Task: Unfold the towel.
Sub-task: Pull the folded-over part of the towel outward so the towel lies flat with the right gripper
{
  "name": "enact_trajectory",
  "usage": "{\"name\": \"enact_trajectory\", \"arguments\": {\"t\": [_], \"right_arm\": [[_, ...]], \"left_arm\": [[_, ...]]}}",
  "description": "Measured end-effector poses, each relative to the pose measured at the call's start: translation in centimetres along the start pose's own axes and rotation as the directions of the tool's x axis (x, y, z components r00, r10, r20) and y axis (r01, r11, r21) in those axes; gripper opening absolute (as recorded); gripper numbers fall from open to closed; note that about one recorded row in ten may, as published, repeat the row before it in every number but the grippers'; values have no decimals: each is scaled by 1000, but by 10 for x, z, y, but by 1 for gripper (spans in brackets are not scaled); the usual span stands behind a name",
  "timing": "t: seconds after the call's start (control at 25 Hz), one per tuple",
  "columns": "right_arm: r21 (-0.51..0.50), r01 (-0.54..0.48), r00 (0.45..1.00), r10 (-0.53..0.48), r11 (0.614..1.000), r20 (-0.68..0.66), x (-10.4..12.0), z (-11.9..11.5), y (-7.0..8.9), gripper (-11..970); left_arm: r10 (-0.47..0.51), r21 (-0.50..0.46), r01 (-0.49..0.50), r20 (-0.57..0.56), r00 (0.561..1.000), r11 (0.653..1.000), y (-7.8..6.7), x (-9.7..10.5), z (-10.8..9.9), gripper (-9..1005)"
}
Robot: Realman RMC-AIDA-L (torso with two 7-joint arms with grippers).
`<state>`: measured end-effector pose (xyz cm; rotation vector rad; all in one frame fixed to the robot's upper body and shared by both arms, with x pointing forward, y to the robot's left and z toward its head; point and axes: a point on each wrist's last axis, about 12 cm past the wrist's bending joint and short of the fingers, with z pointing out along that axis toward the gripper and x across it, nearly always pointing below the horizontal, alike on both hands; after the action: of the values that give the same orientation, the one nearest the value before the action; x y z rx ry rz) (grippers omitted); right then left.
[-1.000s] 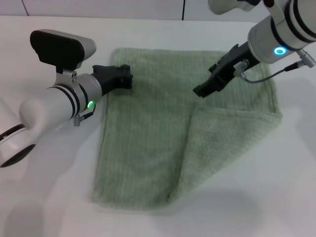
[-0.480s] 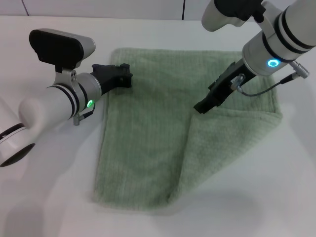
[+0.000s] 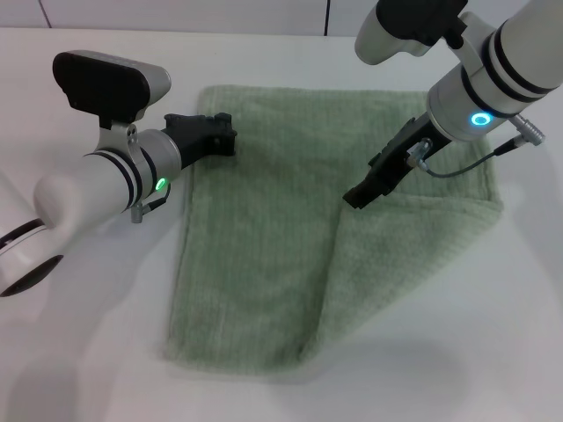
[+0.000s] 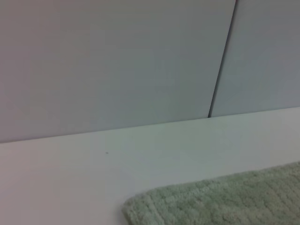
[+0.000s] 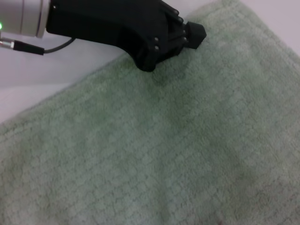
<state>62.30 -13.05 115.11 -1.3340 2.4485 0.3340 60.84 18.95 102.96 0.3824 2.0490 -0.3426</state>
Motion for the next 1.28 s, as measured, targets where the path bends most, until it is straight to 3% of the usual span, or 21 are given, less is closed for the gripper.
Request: {"name": "enact_trajectory", "arguments": {"t": [1.28], "right_arm": [[-3,-5,1000,5,1000,-6,-2,21,-1,661]], "left_arm": [[4,2,-4,-5,1000,1000,-1,3,-1,-1]]}}
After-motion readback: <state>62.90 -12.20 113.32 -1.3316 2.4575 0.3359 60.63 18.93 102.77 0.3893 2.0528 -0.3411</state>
